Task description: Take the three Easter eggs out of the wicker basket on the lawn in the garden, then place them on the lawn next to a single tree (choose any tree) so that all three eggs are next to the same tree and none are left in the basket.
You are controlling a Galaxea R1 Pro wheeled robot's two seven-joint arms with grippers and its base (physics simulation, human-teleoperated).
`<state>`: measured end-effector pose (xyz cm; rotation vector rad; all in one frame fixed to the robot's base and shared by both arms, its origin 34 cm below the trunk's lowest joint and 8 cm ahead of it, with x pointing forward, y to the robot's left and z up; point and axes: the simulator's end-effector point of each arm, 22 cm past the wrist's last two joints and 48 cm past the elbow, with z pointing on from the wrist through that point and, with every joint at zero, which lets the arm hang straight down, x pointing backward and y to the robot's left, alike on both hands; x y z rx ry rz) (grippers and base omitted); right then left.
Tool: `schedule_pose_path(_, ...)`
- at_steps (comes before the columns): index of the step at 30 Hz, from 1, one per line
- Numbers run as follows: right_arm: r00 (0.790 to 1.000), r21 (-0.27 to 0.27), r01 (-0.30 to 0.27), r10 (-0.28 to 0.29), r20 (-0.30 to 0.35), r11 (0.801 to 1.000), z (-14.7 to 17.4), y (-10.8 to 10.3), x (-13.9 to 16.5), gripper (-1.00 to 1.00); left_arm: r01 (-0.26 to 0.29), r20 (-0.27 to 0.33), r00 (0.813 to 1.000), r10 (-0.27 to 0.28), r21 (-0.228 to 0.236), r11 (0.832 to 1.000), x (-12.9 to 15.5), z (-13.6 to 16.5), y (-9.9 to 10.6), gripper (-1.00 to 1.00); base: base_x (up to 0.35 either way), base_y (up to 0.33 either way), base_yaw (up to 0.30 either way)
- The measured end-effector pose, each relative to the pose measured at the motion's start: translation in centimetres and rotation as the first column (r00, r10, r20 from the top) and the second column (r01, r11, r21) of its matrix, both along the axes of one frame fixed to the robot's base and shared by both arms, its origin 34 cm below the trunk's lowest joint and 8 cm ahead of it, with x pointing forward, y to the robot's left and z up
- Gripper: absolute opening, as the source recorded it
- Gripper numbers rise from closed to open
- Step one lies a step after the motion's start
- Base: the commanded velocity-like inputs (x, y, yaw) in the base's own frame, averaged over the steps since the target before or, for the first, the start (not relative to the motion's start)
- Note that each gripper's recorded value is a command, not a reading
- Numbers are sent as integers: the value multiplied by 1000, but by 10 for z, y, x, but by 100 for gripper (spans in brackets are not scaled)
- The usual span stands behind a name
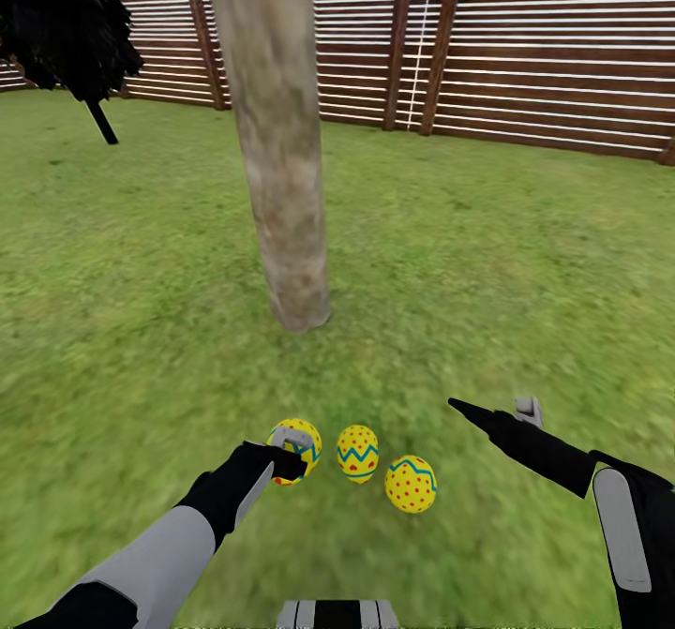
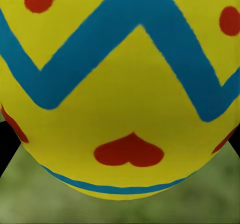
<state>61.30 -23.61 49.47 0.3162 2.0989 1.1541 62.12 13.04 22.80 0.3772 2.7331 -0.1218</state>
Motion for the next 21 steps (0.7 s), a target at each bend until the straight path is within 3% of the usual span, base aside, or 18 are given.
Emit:
schedule_pose_path(10,1000,0,1,-1,-8,1000,-4,0,0,100,-4,-6,1000,4,-3,1000,-2,-4,0,-100,14,0,0)
schedule_pose_path(21,1000,1,0,0,-7,1000,-4,0,0,100,-2,-5,1000,2,-1,1000,-2,-4,0,-100,290,0,0)
